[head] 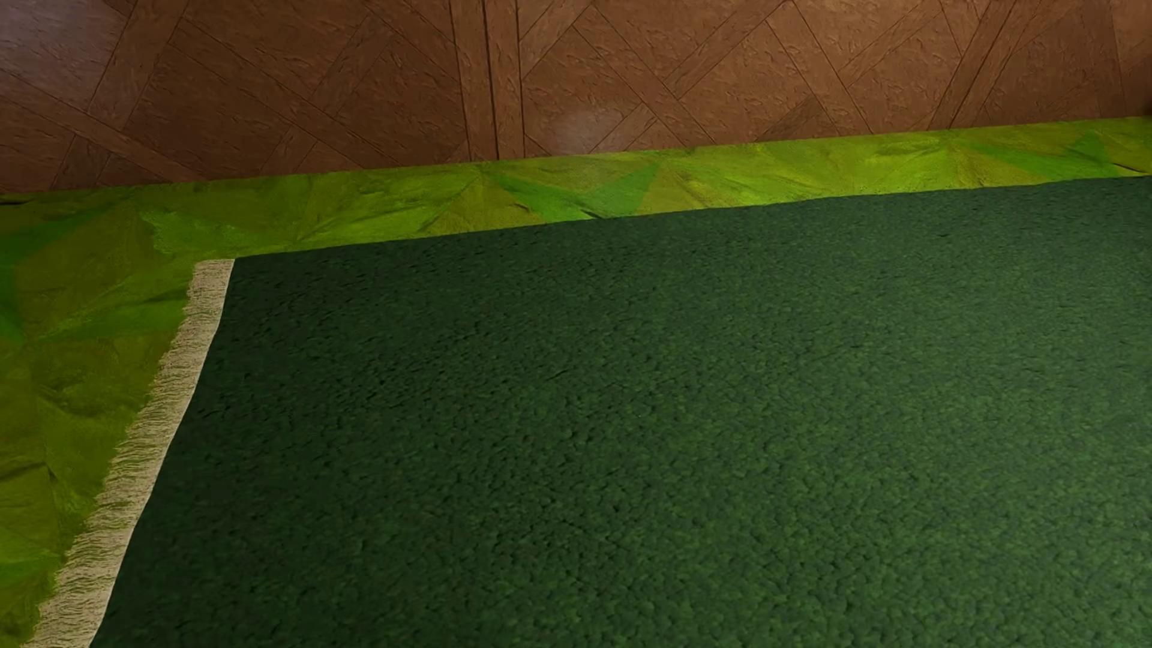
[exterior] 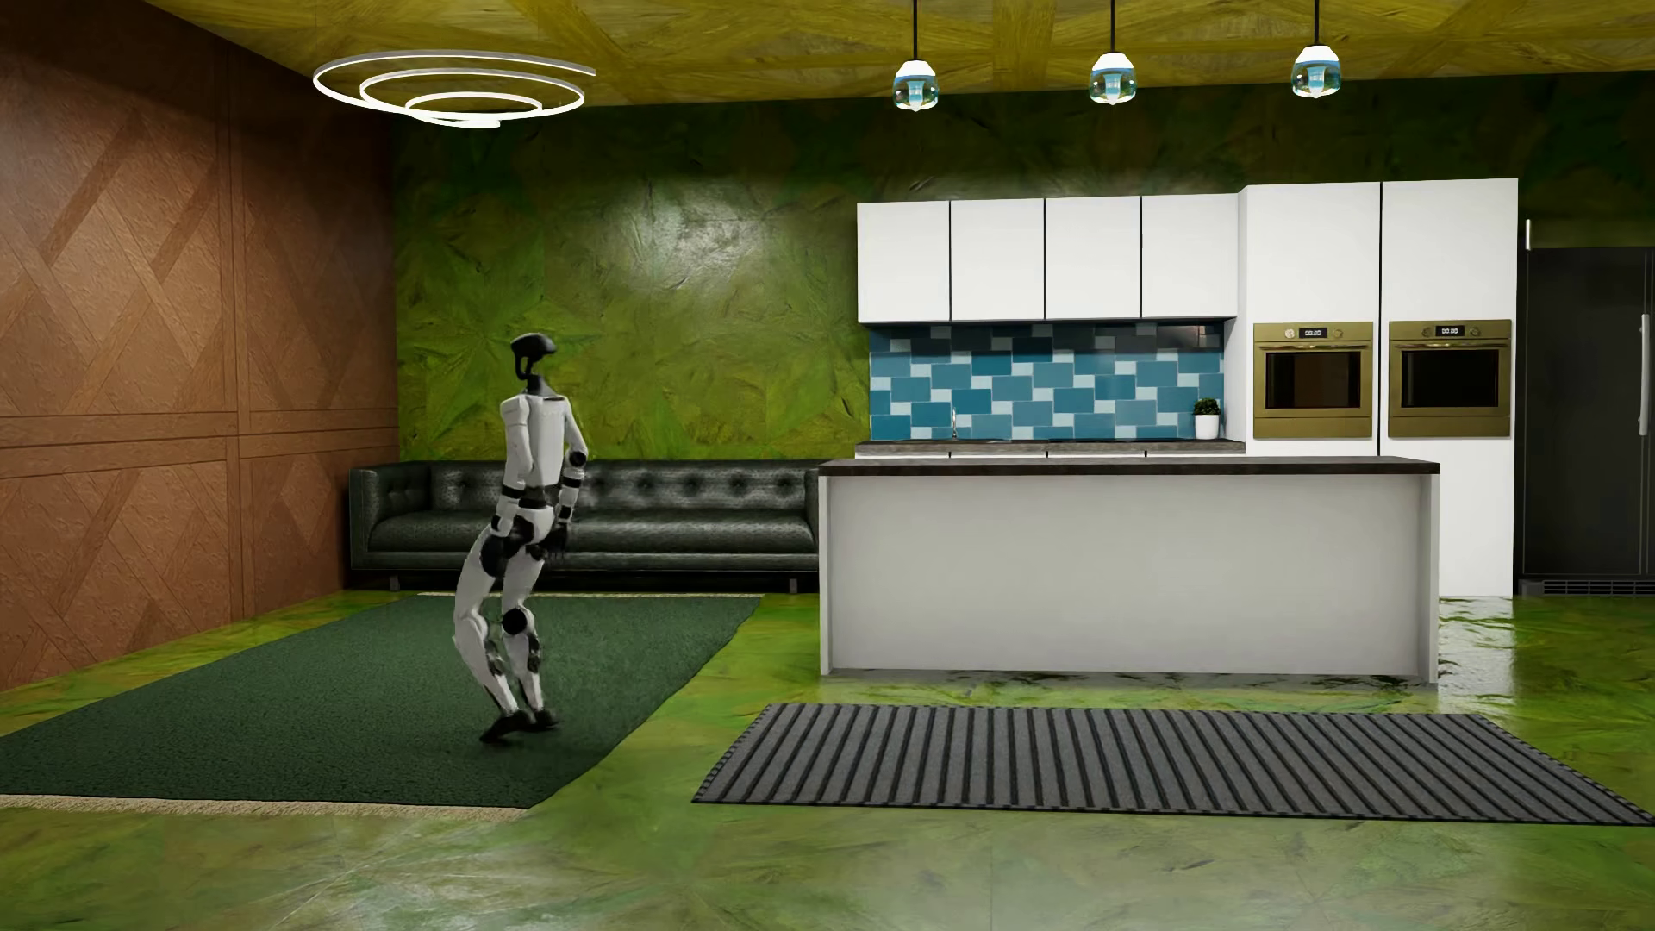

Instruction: Walk to the sofa

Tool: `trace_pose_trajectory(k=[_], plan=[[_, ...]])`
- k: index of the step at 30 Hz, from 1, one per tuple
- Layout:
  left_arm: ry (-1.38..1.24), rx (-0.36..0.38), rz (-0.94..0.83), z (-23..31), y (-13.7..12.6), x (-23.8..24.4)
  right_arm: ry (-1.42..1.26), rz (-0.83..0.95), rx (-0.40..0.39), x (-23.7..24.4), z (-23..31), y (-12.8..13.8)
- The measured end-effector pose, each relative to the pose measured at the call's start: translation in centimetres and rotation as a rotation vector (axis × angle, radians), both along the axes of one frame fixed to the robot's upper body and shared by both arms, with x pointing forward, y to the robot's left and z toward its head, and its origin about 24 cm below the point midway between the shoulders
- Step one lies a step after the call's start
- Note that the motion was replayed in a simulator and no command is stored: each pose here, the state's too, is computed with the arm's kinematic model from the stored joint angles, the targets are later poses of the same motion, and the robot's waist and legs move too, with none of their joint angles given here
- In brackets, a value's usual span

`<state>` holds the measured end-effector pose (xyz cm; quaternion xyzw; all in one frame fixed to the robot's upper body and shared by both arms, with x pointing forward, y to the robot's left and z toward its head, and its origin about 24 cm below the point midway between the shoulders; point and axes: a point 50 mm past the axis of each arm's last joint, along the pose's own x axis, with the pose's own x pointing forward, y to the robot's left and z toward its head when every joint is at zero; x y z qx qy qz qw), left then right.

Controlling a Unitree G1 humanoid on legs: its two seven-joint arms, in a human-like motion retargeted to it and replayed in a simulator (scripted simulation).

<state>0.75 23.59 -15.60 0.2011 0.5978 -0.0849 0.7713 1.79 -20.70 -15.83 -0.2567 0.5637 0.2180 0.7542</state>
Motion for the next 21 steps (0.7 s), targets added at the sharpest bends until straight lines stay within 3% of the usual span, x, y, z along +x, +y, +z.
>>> trace_pose_trajectory(k=[6,7,10,13,21], plan=[[0.132,0.014,0.028,0.2,0.4,-5.2,-0.251,-0.065,0.009,7.2,2.2,-1.3],[0.133,0.02,0.016,0.1,0.5,-4.7,-0.26,-0.112,0.02,7.6,2.0,-0.9],[0.055,0.073,0.018,0.4,2.6,-1.5,-0.246,-0.027,0.099,7.6,1.6,2.4],[-0.033,0.048,0.004,0.8,2.0,0.7,-0.111,0.018,0.105,3.4,0.4,3.4],[-0.283,-0.009,-0.099,2.5,0.2,8.7,0.28,0.055,-0.044,-9.2,0.0,-0.5]])
